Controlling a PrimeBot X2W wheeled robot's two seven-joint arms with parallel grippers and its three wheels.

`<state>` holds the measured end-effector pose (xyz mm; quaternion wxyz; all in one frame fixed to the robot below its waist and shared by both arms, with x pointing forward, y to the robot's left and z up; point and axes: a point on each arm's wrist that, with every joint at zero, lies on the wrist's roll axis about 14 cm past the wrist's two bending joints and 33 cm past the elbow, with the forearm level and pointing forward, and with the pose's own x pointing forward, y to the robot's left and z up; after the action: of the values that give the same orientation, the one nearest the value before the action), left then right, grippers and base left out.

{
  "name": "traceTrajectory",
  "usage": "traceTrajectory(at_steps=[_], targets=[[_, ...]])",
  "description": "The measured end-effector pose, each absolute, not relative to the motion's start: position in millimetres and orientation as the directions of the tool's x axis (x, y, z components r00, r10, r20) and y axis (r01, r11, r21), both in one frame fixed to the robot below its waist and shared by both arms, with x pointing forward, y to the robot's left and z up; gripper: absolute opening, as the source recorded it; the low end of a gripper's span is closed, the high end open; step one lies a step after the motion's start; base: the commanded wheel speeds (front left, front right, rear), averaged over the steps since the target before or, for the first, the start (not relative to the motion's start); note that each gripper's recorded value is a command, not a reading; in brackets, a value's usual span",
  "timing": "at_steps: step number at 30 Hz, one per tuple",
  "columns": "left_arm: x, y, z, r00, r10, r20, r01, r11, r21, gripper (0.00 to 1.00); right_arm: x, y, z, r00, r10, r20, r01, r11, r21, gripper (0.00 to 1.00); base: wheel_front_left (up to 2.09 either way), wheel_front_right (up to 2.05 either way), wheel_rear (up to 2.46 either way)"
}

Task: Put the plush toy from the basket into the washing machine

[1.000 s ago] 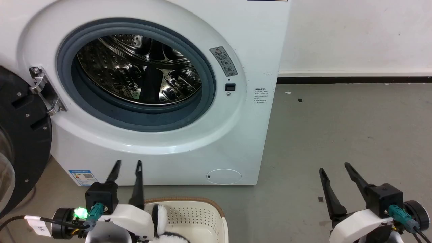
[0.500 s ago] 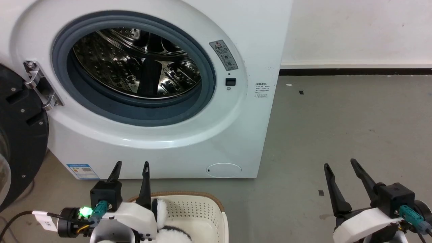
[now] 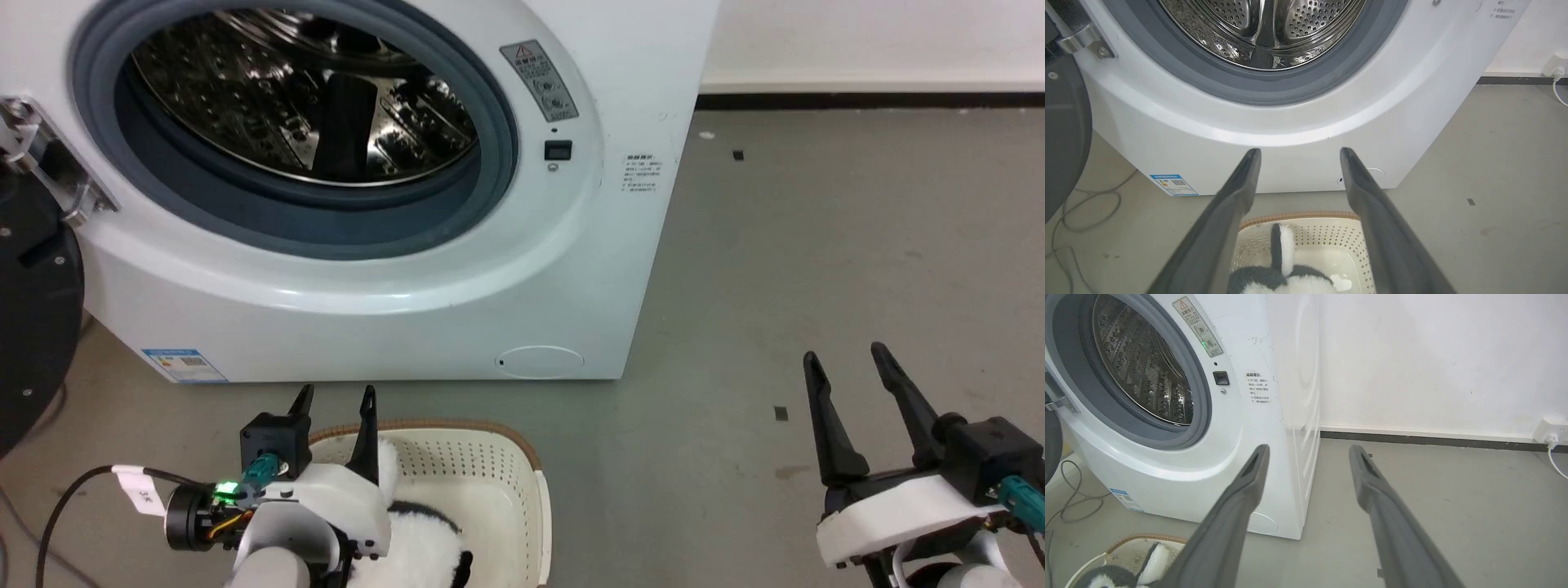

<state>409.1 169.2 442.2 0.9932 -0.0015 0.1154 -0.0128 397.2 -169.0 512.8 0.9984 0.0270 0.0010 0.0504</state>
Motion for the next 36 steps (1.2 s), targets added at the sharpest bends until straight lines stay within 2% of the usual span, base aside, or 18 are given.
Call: traceTrajectory(at_steps=[15, 36], targets=[[422, 169, 361, 0.892, -0.024, -0.451, 0.009, 0.999, -0.035, 1.0, 432, -175, 492, 0.997, 0.08, -0.012, -0.079, 0.993, 0.088, 1.0, 0.0, 0.0, 0.0], [398, 161, 256, 0.683, -0.042, -0.73, 0.023, 0.999, -0.037, 1.0, 469, -182, 463, 0.998, 0.058, -0.011, -0.056, 0.994, 0.092, 1.0, 0.0, 0.0, 0.0]])
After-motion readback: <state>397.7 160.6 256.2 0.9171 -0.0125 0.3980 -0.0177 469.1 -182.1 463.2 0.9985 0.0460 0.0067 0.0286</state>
